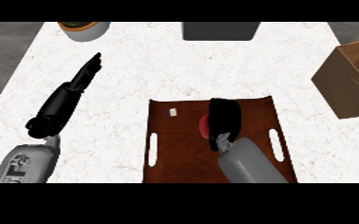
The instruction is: Pick the pear from the tray and place it in the cardboard box
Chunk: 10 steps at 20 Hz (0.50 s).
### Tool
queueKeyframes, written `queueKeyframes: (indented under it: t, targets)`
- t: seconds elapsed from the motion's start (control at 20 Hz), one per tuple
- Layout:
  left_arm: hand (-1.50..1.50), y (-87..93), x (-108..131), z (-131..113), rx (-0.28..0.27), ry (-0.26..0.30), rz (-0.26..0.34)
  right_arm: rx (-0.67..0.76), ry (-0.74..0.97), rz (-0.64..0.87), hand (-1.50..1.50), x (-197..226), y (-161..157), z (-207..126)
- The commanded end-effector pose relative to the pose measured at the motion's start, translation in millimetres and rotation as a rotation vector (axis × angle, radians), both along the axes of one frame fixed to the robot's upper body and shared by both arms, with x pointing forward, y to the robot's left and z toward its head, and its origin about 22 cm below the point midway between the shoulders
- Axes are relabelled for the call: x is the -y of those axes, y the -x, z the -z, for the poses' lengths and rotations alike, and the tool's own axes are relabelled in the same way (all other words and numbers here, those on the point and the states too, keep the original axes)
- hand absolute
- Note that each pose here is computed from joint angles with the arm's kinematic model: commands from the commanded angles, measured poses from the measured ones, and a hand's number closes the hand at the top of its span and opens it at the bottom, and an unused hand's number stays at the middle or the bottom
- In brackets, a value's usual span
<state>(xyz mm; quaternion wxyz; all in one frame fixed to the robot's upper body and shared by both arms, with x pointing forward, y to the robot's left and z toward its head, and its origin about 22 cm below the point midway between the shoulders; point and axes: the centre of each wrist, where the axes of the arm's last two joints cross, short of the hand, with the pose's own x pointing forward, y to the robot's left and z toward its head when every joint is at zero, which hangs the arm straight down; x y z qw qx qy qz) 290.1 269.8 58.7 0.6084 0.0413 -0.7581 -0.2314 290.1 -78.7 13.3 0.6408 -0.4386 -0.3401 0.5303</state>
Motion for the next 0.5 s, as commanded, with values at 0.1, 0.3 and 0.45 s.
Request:
queueKeyframes:
  t: [0.1, 0.3, 0.45]
  targets:
    - [0.0, -10.5, -17, -12, 0.021, 0.011, -0.008, 0.097, 0.055, -0.056, 1.5, 13, -3, 14]
    - [0.0, 7.2, -1, -10, -0.009, 0.003, 0.0, 0.173, -0.044, -0.089, 1.5, 32, -36, 3]
    - [0.0, -7.1, 6, -12, 0.015, -0.004, 0.014, 0.249, -0.171, -0.092, 1.5, 87, -81, -26]
